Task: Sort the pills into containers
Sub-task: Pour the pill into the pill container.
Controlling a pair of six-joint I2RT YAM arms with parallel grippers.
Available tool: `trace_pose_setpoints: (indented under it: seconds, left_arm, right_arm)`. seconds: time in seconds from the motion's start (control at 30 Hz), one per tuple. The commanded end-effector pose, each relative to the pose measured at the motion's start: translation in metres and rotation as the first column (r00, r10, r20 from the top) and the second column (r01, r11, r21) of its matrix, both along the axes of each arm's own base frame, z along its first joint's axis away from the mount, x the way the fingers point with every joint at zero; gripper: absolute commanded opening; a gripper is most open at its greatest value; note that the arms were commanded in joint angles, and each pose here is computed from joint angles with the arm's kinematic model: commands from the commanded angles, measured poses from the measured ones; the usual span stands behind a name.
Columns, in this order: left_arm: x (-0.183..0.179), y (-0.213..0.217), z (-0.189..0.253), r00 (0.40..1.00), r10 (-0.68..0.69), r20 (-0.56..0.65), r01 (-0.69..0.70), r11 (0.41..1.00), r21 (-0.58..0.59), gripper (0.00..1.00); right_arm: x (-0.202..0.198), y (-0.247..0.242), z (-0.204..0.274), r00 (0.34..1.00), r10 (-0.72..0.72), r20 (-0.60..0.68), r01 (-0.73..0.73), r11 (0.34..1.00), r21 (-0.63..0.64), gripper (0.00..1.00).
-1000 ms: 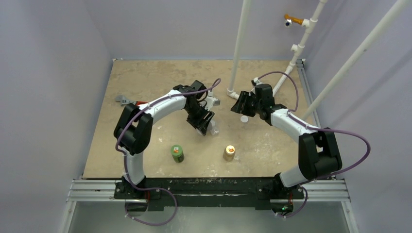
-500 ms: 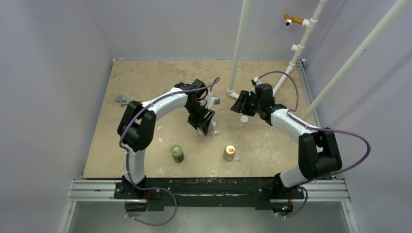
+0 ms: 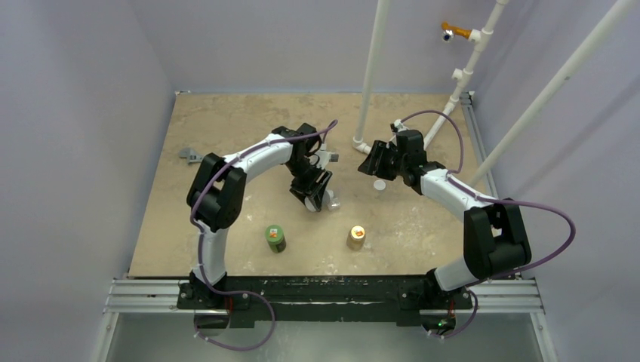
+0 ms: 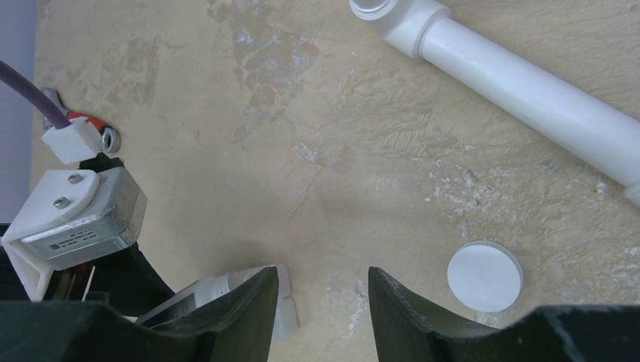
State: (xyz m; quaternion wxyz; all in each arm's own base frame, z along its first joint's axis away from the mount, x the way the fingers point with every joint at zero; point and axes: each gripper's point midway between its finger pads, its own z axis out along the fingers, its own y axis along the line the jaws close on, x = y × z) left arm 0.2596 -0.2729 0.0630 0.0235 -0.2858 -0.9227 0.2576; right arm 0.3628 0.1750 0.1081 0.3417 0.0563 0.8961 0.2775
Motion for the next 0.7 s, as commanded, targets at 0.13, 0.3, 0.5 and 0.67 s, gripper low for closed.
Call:
trace_pose_setpoints:
  seconds: [0.13,0.3,0.5,0.67]
  left_arm:
    - [0.0043,-0.0087,0.0154,0.998,0.041,-0.041,-0.042,0.998,-0.036,0.0]
    - [0.0043,-0.0136,0.0196,0.996,0.058,-0.068,-0.062,0.996,-0.058,0.0]
    - [0.0038,-0.0166,0.0231,0.991,0.076,-0.111,-0.085,0.994,-0.073,0.0]
    - [0.0032,-0.0145,0.021,0.987,0.094,-0.132,-0.103,0.993,-0.062,0.0]
  right_arm:
    - [0.0036,0.0027,0.0057,1.0,0.011,0.03,-0.011,1.0,0.027,0.47]
    - [0.0034,0.0038,0.0059,0.999,0.015,0.028,-0.016,0.999,0.03,0.46]
    - [0.0033,0.0041,0.0056,0.999,0.017,0.027,-0.018,0.999,0.031,0.46]
    - [0.0033,0.0048,0.0055,0.999,0.021,0.026,-0.022,0.999,0.032,0.45]
